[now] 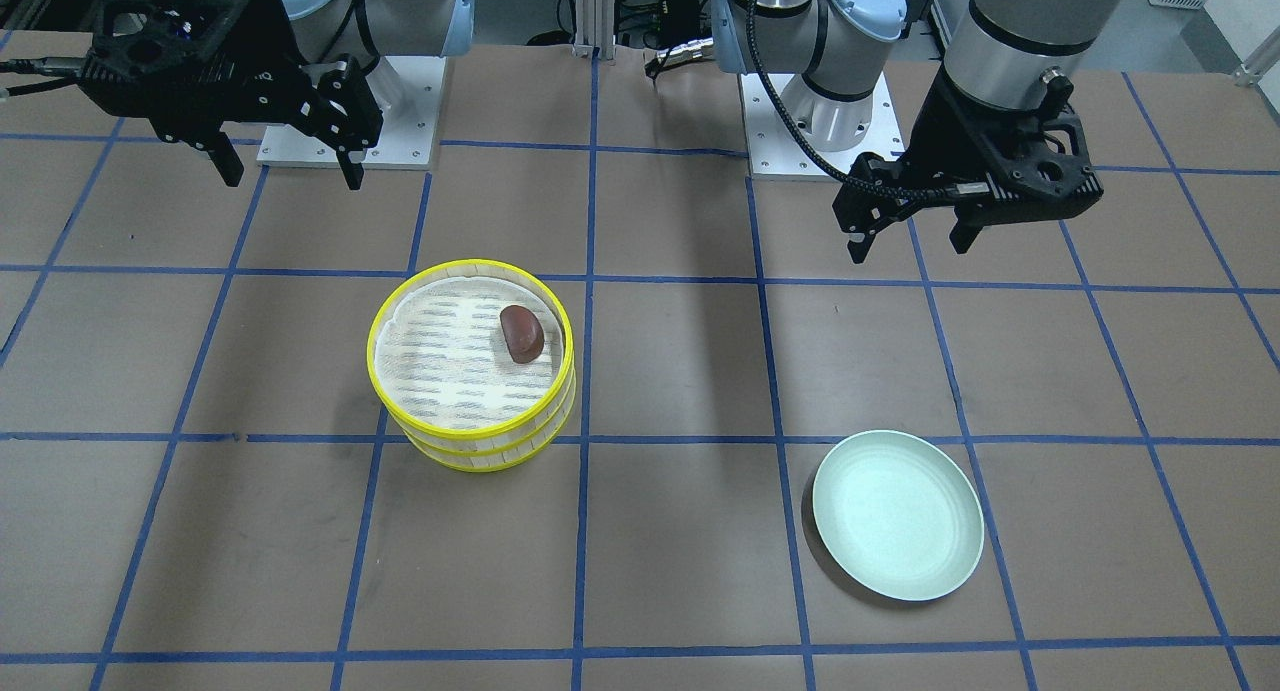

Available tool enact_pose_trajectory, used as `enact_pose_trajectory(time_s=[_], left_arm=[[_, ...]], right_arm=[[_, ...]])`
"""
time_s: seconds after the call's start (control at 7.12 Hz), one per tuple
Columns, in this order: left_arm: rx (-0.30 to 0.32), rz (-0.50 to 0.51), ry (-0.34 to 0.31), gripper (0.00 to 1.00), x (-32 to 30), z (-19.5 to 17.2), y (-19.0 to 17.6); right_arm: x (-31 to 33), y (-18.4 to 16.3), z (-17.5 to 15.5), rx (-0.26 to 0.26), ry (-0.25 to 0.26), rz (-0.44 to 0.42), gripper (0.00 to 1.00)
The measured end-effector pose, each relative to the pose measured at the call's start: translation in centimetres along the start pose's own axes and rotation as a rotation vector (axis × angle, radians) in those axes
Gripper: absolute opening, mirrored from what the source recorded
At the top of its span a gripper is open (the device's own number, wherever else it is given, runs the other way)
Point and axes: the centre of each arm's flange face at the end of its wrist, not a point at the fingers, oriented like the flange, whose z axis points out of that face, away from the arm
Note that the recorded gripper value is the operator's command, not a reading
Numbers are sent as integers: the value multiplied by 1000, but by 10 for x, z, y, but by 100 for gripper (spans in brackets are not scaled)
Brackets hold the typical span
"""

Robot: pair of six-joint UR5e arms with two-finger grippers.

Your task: Stack buns with steamer

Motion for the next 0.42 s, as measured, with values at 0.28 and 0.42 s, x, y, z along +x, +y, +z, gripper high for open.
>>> enact_pose_trajectory(time_s=[0.28,0.42], left_arm=[[6,-3,-1,100,0,-3,3],[6,-2,-1,100,1,-4,4]], right_arm=[[0,0,0,0,0,1,100],[0,0,0,0,0,1,100]])
